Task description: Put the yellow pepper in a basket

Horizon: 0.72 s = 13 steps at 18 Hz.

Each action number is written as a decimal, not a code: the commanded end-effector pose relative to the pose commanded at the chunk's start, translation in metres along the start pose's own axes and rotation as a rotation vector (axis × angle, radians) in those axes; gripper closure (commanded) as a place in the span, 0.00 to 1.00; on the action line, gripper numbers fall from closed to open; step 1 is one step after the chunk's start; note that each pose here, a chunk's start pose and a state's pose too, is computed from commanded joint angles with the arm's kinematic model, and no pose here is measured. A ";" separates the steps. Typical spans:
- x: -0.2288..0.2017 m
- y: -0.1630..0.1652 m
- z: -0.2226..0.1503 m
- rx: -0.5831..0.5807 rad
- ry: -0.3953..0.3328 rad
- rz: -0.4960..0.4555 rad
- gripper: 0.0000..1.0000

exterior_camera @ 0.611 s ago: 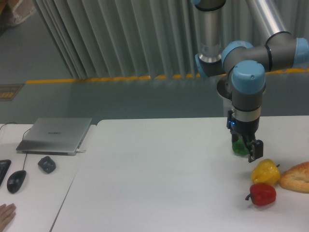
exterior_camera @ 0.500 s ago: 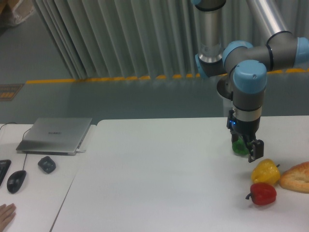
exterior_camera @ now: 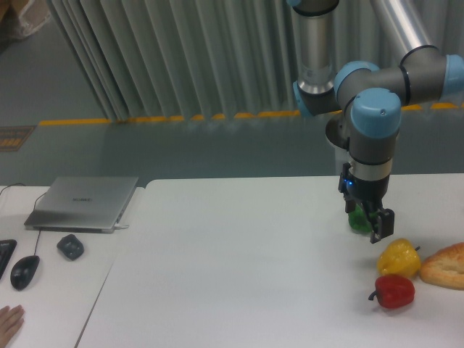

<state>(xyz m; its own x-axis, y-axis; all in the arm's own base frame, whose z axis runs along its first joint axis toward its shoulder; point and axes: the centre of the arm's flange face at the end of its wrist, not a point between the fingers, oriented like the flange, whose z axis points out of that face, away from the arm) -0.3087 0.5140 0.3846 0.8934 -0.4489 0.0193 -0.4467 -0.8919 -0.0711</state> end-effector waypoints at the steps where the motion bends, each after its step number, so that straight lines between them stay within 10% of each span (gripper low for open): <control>1: -0.003 0.004 0.000 0.003 0.002 -0.006 0.00; 13: -0.008 0.018 -0.011 0.038 -0.029 -0.036 0.00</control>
<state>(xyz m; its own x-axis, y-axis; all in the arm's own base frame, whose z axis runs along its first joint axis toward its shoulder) -0.3247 0.5011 0.3938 0.9103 -0.4139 -0.0066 -0.4121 -0.9046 -0.1089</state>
